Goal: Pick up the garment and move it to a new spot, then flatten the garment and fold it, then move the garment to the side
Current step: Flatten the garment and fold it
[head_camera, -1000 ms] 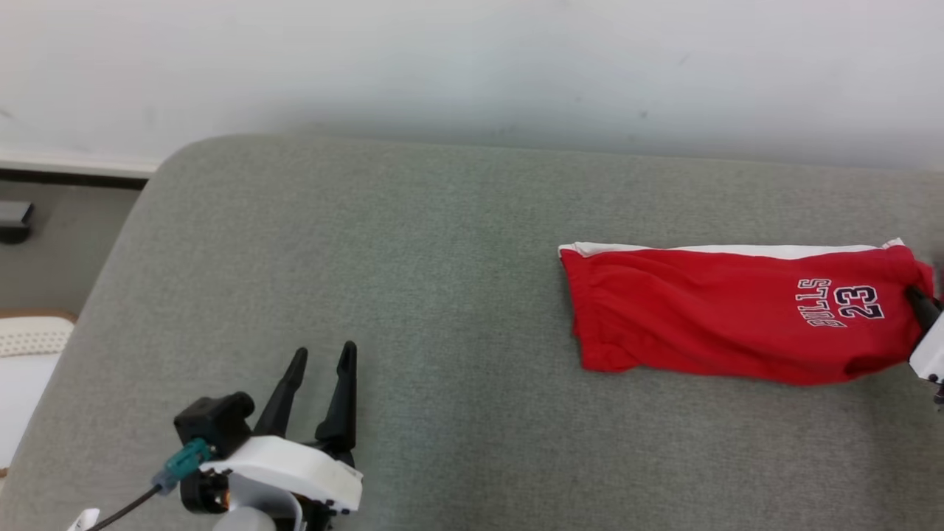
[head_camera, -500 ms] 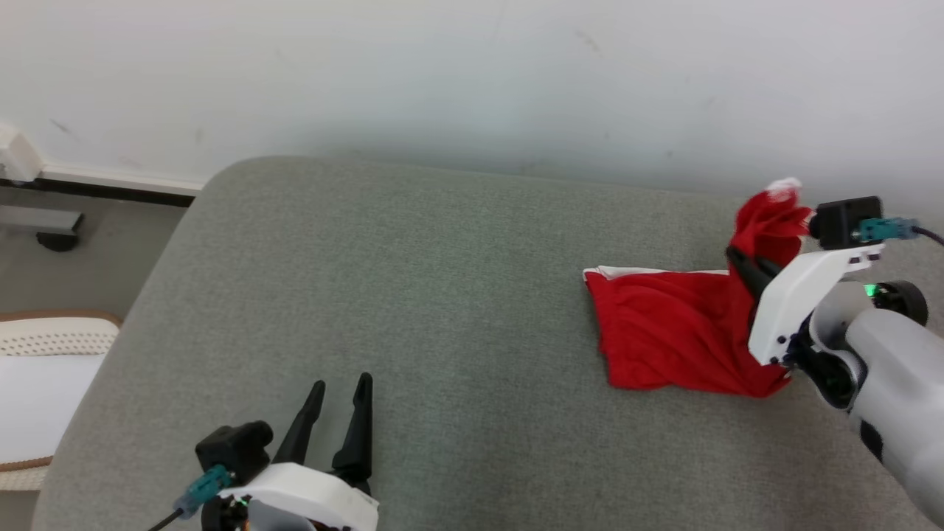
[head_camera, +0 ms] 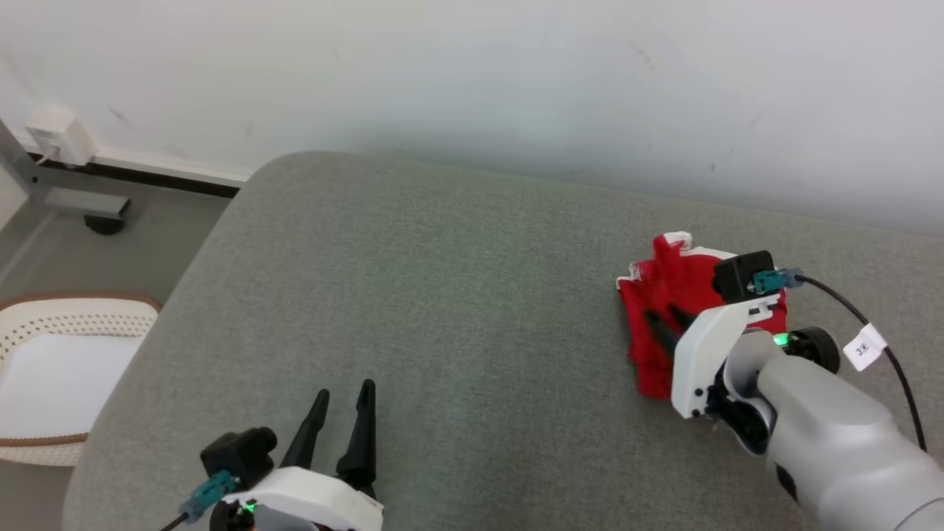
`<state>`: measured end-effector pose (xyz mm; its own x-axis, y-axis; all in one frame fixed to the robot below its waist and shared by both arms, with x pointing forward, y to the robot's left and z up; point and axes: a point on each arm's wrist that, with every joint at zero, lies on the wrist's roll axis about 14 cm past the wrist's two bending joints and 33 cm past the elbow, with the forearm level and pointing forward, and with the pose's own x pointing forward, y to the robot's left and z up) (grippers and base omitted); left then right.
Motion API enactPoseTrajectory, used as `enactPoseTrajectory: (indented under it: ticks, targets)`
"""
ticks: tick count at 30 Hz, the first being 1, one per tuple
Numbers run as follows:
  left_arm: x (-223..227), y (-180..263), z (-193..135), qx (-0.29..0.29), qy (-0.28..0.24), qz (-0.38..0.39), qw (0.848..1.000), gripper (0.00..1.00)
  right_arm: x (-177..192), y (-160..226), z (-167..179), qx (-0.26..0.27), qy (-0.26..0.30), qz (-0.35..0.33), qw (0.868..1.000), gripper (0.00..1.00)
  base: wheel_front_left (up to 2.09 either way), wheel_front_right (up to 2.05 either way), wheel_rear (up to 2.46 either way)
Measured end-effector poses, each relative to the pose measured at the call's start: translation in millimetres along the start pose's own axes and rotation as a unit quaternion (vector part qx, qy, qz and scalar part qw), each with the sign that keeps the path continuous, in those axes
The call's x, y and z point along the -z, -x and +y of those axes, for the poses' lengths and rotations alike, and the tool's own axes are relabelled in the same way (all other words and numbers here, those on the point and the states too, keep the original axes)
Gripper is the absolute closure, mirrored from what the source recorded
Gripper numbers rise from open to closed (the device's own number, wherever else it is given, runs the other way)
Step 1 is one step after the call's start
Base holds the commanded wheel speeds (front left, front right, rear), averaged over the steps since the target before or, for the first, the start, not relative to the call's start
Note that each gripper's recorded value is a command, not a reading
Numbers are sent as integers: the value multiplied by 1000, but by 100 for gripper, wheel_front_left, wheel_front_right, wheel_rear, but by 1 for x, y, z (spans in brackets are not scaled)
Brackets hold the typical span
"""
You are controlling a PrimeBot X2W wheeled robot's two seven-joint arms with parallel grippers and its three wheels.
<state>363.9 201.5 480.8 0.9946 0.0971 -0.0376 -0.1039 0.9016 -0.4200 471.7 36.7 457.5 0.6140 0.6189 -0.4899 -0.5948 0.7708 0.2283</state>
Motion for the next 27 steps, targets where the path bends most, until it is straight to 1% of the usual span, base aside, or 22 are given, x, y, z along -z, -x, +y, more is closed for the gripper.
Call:
enactPoseTrajectory:
  ticks: [6, 9, 12, 14, 15, 20, 24, 27]
  targets:
    - [2, -8, -7, 9, -3, 2, 1000, 0, -5, 3, 21, -27, -33, -52, 998, 0, 0, 0, 0]
    - [0, -13, -13, 19, -5, -2, 1000, 0, -21, 12, 22, -38, -48, -102, 993, 0, 0, 0, 0]
    - [-1, -18, -18, 26, -7, -4, 1000, 0, -39, 27, 17, -43, -62, -157, 985, 0, 0, 0, 0]
    - [0, -20, -21, 31, -9, -3, 999, 0, -58, 42, 3, -34, -79, -202, 976, 0, 0, 0, 0]
    - [2, -20, -23, 34, -10, -1, 999, 0, -62, 49, -10, -21, -75, -213, 974, 0, 0, 0, 0]
    - [0, -25, -36, 51, -15, -6, 999, 0, -76, 94, -85, 68, -85, -264, 958, 0, 0, 0, 0]
    - [-2, -27, -39, 57, -24, -11, 998, 0, -62, 113, -125, 125, -82, -265, 953, 0, 0, 0, 0]
    - [-4, -28, -39, 56, -28, -16, 998, 0, -55, 112, -136, 143, -79, -260, 952, 0, 0, 0, 0]
